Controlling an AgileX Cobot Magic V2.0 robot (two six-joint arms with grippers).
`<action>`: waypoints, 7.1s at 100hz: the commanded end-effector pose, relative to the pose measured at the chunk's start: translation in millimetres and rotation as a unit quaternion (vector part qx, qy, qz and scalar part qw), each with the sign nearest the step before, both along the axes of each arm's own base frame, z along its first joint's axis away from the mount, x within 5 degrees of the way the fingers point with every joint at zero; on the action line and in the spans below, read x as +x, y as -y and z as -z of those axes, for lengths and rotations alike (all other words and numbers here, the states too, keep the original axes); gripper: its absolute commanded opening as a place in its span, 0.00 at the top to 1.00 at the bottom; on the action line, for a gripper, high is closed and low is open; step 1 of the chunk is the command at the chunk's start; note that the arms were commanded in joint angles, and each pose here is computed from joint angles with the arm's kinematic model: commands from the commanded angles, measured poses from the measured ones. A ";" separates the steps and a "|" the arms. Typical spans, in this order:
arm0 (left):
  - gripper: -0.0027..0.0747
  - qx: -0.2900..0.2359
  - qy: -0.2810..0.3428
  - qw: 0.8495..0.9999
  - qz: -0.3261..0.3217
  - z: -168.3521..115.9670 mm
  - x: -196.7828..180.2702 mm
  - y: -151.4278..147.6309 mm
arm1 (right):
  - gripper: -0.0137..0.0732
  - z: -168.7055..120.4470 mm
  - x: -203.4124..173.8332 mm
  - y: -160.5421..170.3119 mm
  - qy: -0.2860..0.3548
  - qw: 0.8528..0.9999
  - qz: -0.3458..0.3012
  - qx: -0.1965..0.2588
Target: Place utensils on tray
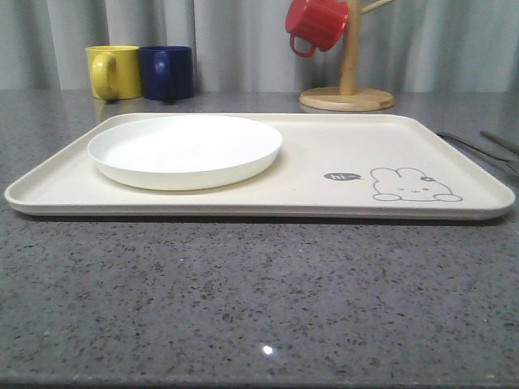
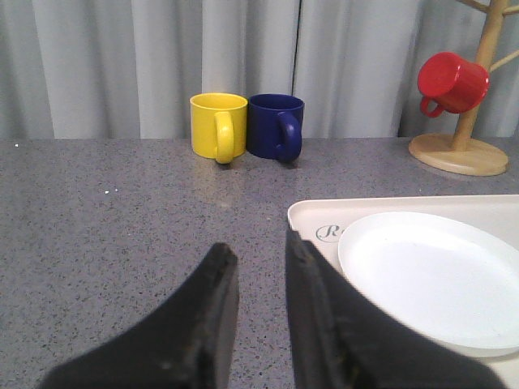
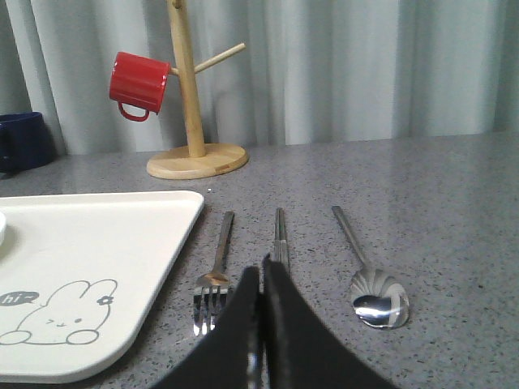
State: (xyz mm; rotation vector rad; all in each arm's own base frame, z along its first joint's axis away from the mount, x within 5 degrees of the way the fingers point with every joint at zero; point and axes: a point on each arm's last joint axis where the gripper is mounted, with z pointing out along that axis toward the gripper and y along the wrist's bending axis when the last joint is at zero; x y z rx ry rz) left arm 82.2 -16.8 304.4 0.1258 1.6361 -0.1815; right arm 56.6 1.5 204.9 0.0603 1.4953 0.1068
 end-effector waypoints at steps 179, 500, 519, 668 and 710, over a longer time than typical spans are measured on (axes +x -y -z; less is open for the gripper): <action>0.99 -0.009 0.049 0.999 -0.014 -15.6 -0.3 -2.6 | 0.92 -125.5 150.7 -5.4 -0.352 0.936 -0.010 -0.012; 0.99 -0.009 0.049 0.999 -0.014 -15.6 -0.3 -2.6 | 0.84 -151.1 256.3 -54.9 -0.450 0.890 -0.065 0.023; 0.99 -0.009 0.049 0.999 -0.014 -15.6 -0.3 -2.6 | 0.84 -155.5 247.7 -91.7 -0.453 0.889 -0.062 0.032; 0.99 -0.010 0.049 0.999 -0.014 -15.6 -0.3 -2.6 | 0.84 -84.2 262.3 -212.6 -0.483 0.874 -0.041 0.024; 0.99 -0.010 0.049 0.999 -0.014 -15.6 -0.3 -2.6 | 0.81 -74.1 264.3 -214.4 -0.498 0.866 -0.033 0.018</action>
